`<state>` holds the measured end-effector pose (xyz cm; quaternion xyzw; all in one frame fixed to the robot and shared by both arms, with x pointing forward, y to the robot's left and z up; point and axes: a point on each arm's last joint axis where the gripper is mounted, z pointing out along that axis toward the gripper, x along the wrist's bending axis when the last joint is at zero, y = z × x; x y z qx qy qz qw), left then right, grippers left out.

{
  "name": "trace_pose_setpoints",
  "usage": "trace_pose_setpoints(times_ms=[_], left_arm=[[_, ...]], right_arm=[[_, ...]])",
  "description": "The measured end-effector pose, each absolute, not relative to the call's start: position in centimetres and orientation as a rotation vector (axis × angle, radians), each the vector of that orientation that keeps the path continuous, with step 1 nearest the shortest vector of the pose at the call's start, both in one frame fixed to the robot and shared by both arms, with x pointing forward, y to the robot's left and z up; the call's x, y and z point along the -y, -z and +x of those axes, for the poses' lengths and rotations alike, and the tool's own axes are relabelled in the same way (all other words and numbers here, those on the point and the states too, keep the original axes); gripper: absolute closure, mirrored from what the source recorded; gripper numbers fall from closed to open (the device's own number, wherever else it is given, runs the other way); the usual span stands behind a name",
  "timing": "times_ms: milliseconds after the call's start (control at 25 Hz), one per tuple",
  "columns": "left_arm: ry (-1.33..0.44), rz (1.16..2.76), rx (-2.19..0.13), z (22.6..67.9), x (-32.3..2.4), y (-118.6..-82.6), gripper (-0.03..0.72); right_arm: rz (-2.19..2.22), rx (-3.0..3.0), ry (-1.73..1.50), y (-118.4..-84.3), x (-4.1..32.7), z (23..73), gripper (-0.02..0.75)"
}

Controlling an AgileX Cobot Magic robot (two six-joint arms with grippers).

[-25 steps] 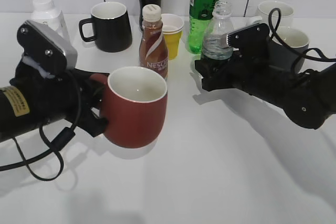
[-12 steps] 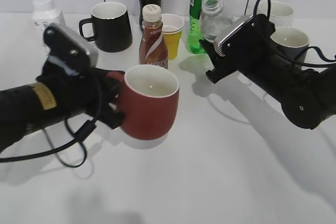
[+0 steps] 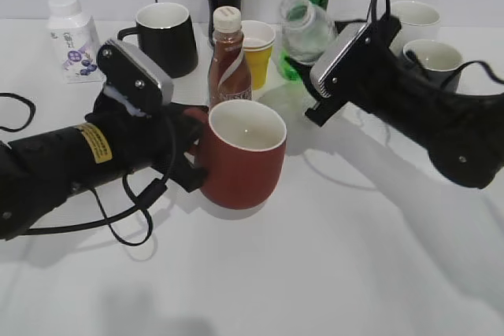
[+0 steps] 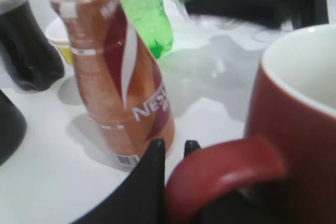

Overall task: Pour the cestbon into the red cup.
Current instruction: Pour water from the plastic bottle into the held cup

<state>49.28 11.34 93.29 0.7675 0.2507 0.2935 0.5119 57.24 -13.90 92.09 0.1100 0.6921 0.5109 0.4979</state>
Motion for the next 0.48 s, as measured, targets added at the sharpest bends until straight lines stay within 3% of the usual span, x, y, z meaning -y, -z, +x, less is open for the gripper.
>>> trace_pose_setpoints(times_ms=[480], left_arm=[[-0.681, 1.877, -0.581, 49.4, -11.0, -91.7, 0.617]], right_arm=[[-0.064, -1.622, -0.951, -95.1, 14.5, 55.6, 0.26]])
